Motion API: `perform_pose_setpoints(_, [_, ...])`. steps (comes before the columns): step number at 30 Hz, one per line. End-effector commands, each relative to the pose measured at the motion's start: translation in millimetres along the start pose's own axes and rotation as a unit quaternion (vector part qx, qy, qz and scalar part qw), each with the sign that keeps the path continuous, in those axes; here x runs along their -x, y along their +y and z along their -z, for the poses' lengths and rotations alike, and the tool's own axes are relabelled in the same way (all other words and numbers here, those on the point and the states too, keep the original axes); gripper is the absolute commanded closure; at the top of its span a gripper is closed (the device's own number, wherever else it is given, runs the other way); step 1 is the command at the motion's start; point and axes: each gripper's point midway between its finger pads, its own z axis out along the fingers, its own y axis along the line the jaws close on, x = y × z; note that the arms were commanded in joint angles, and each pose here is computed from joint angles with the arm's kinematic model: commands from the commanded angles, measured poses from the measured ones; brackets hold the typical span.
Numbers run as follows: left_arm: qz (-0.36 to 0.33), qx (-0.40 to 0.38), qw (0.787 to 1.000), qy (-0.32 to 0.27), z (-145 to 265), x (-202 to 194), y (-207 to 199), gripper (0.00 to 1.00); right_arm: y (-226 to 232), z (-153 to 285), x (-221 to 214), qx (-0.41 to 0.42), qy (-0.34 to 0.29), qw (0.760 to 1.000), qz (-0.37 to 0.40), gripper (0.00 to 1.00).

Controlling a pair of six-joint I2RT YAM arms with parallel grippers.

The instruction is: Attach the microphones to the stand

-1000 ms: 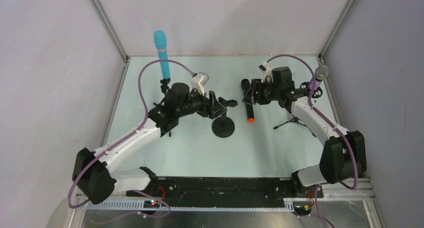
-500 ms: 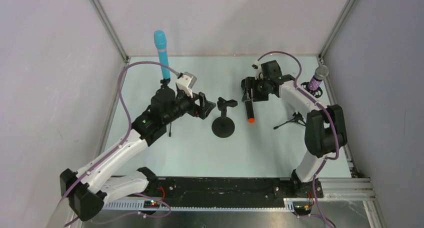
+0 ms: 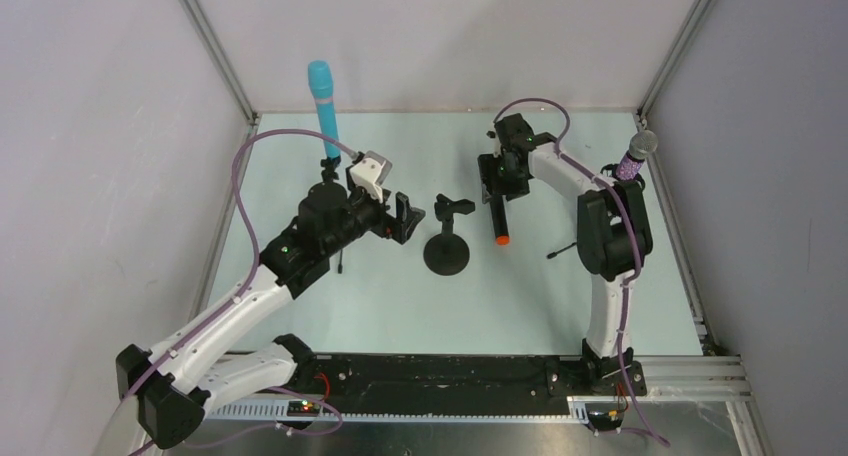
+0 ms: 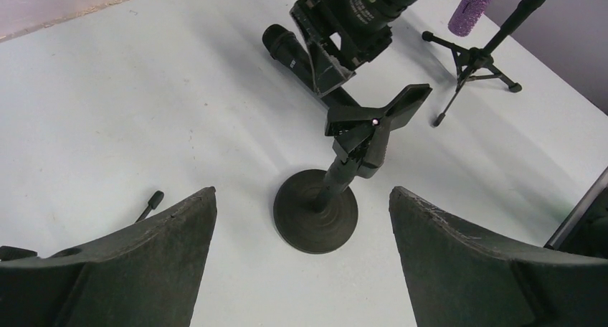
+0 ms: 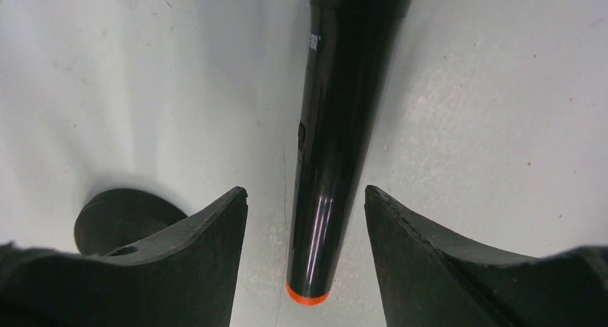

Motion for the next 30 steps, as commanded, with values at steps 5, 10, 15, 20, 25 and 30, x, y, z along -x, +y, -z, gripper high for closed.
perform_pose_setpoints(5, [-0.015,-0.02,1.0,0.002,-2.7,-3.5,-6.1,0.07,-8.0,-17.0,19.6,-0.069,-0.001,0.997,0.038,0.35])
perform_pose_setpoints(10, [-0.014,-0.027,1.0,0.003,-2.4,-4.0,-8.9,0.07,-23.6,-30.3,20.6,-0.112,0.002,0.993,0.046,0.37])
perform_pose_setpoints(15, [-0.011,-0.032,0.999,0.008,-4.2,-6.4,-10.4,0.07,-30.5,-43.6,16.1,-0.124,0.01,0.991,0.049,0.4])
perform_pose_setpoints(20, [-0.011,-0.032,0.999,0.007,-4.6,-5.1,-10.5,0.07,-30.9,-53.2,10.6,-0.133,0.016,0.989,0.056,0.48])
perform_pose_setpoints(25, [-0.011,-0.028,1.0,0.002,-2.3,-2.6,-9.2,0.07,-23.6,-57.5,7.5,-0.109,0.02,0.992,0.054,0.67])
perform_pose_setpoints(30, [-0.011,-0.023,1.0,-0.005,0.5,0.6,-7.9,0.07,-15.7,-51.5,10.9,-0.078,0.017,0.996,0.049,0.99])
